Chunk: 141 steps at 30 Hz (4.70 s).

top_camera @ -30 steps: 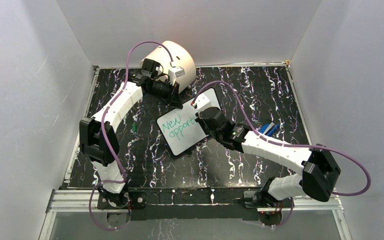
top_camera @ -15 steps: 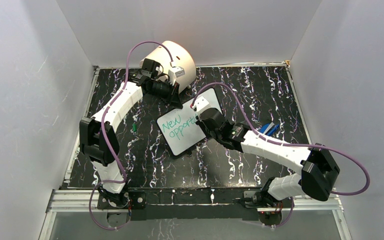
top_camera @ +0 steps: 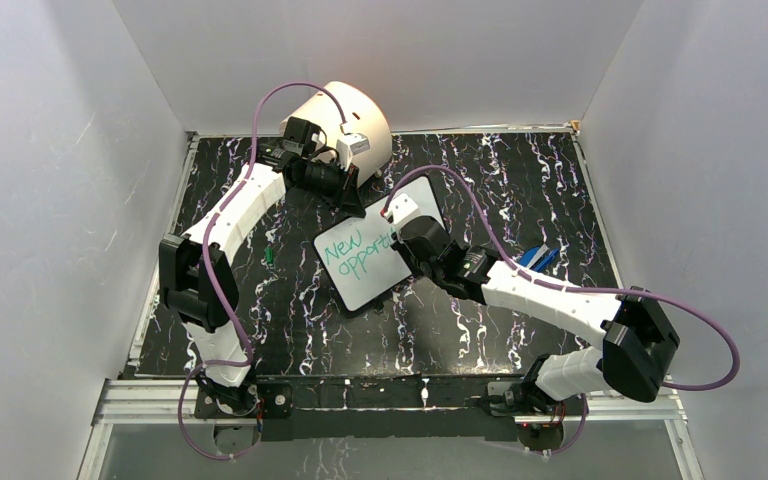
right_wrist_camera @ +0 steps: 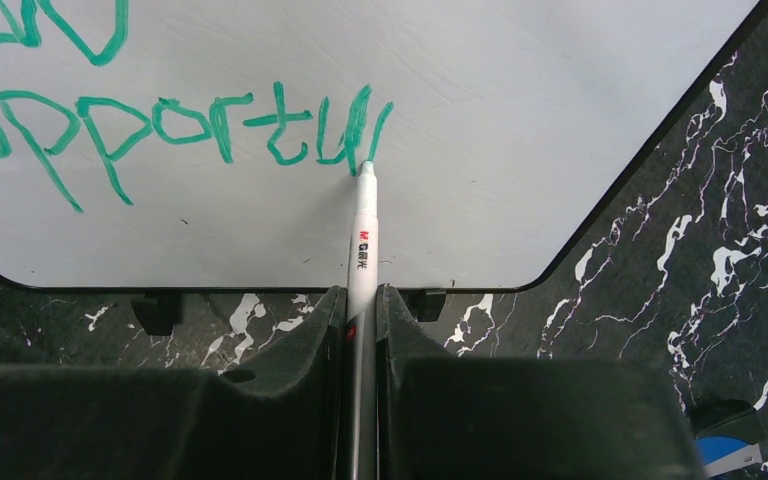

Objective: Write a sentence on the whiteboard

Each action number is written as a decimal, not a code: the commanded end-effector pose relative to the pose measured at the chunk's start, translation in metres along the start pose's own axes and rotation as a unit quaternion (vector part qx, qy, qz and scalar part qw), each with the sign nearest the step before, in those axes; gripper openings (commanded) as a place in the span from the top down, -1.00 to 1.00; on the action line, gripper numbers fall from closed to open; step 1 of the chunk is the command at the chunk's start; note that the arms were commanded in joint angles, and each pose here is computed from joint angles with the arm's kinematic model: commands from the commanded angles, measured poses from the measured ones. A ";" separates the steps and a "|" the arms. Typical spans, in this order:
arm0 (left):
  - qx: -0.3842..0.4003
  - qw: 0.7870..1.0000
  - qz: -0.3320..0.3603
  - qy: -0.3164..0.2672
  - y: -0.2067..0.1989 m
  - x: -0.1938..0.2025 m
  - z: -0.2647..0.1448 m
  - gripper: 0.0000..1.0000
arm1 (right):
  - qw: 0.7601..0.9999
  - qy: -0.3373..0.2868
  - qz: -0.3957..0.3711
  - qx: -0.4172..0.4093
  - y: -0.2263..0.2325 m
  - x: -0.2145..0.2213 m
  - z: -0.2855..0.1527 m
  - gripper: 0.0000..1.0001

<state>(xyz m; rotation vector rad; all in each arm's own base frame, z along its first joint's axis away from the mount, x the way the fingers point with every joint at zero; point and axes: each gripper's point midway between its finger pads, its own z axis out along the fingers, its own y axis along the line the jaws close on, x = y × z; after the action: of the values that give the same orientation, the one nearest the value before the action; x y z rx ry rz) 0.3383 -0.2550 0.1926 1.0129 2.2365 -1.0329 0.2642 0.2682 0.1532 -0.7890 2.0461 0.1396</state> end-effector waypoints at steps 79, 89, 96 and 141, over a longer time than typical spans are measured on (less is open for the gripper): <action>0.009 0.998 -0.022 0.061 -0.011 0.032 0.008 1.00 | 0.995 -0.085 0.042 0.040 -0.030 -0.046 -0.013 1.00; 0.012 0.998 -0.019 0.059 -0.012 0.031 0.008 1.00 | 0.994 -0.089 0.043 0.043 -0.034 -0.053 -0.007 1.00; 0.015 0.998 -0.020 0.060 -0.013 0.031 0.008 1.00 | 0.995 -0.087 0.044 0.034 -0.031 -0.052 0.000 1.00; -0.002 0.998 -0.023 0.065 -0.007 0.032 0.009 1.00 | 0.997 -0.059 0.048 0.027 -0.029 -0.033 0.000 1.00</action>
<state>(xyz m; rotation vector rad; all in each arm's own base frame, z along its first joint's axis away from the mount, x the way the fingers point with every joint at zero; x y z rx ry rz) 0.3395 -0.2550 0.1911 1.0149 2.2445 -1.0068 0.2866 0.2539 0.1729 -0.6704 2.0043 0.1489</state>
